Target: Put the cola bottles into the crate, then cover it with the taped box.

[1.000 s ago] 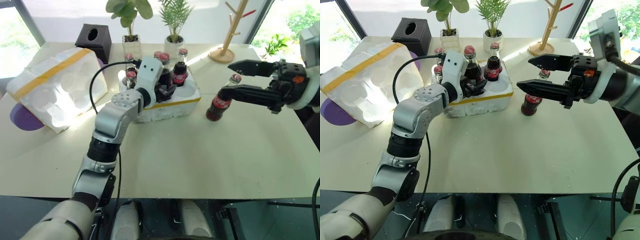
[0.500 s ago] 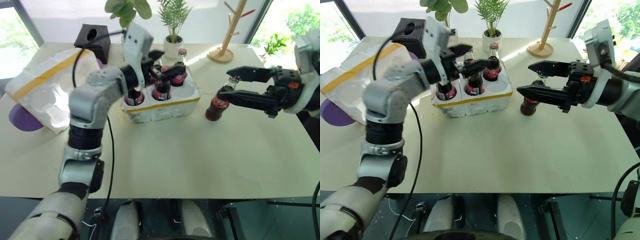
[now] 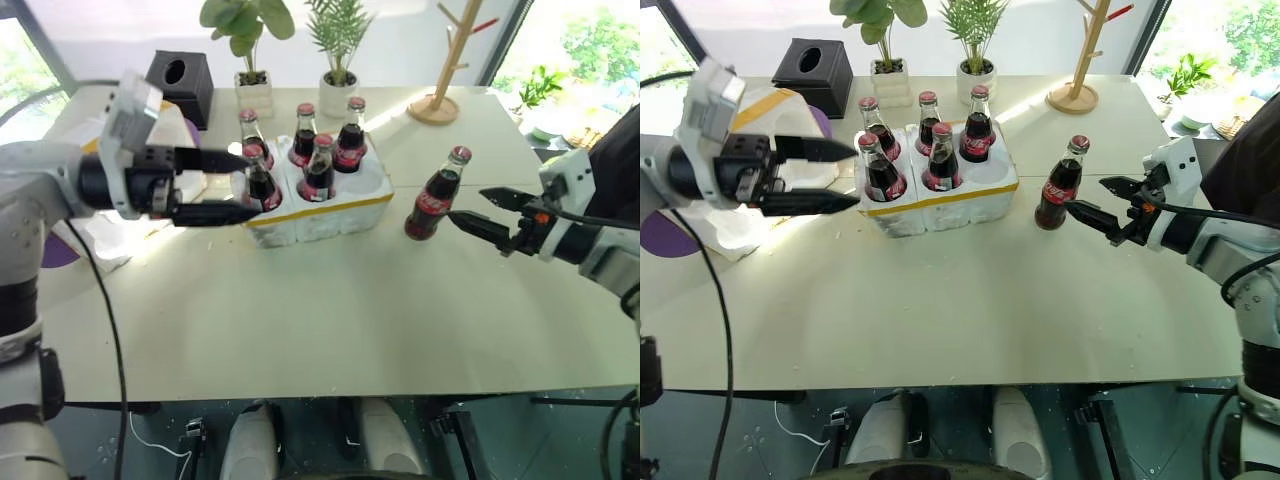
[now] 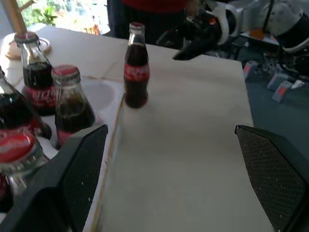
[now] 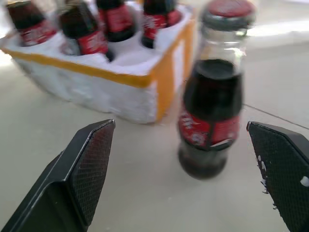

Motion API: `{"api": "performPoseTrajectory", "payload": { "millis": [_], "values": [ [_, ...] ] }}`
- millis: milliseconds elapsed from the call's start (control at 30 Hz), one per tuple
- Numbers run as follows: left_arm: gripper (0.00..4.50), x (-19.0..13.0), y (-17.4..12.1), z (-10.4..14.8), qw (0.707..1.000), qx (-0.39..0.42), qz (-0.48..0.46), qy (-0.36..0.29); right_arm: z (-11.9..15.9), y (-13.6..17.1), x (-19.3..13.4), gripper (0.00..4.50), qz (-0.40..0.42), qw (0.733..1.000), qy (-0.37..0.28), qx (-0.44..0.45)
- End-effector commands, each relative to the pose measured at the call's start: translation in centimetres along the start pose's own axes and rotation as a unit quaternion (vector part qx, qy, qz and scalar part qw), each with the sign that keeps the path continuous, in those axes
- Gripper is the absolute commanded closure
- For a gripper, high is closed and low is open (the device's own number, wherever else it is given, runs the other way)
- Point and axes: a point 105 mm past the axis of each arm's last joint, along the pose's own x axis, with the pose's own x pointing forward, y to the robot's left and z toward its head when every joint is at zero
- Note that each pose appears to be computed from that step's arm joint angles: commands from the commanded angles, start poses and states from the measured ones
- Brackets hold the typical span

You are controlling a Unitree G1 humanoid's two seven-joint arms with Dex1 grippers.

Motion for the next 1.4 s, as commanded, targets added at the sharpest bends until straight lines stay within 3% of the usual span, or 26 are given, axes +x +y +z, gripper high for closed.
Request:
{"api": "performPoseTrajectory", "payload": {
  "millis": [33, 233, 567, 633, 733, 933, 1033, 1200, 1400],
  "values": [
    [0.08, -0.3, -0.7, 0.4, 0.999, 0.035, 0.0, 0.005, 0.1, -0.7, 0.9, 0.0, -0.029, 0.999, -0.018, -0.003],
    [0.08, 0.1, -0.7, 0.0, 0.999, 0.044, 0.014, 0.003, -2.1, -1.5, 3.3, 0.0, -0.062, 0.998, -0.018, 0.026],
    [0.08, 0.5, -1.0, -0.5, 0.999, 0.043, 0.022, 0.003, -2.1, -1.9, 8.0, 0.0, -0.067, 0.995, -0.044, 0.067],
    [0.0, 0.6, -1.0, -0.6, 0.999, 0.045, 0.024, 0.006, -2.0, -2.1, 8.4, 0.55, -0.069, 0.994, -0.046, 0.067],
    [0.0, 0.6, -1.0, -0.5, 0.998, 0.046, 0.032, 0.003, 0.1, -1.6, 8.0, 1.67, -0.051, 0.995, -0.077, 0.044],
    [0.0, -0.4, -0.7, -0.7, 0.997, 0.037, 0.066, 0.0, 8.5, 2.0, 6.2, 1.65, 0.048, 0.981, -0.187, 0.0],
    [0.0, -0.8, -0.4, -0.8, 0.996, 0.035, 0.084, -0.002, 11.1, 4.7, 6.7, 1.65, 0.1, 0.973, -0.206, -0.019],
    [0.0, -0.7, -0.4, -1.0, 0.995, 0.037, 0.092, -0.003, 12.6, 7.5, 8.9, 1.65, 0.143, 0.968, -0.205, -0.027],
    [0.0, -0.8, -0.3, -0.6, 0.994, 0.044, 0.103, -0.011, 10.6, 7.3, 12.5, 1.65, 0.129, 0.978, -0.16, -0.034]
  ]
}}
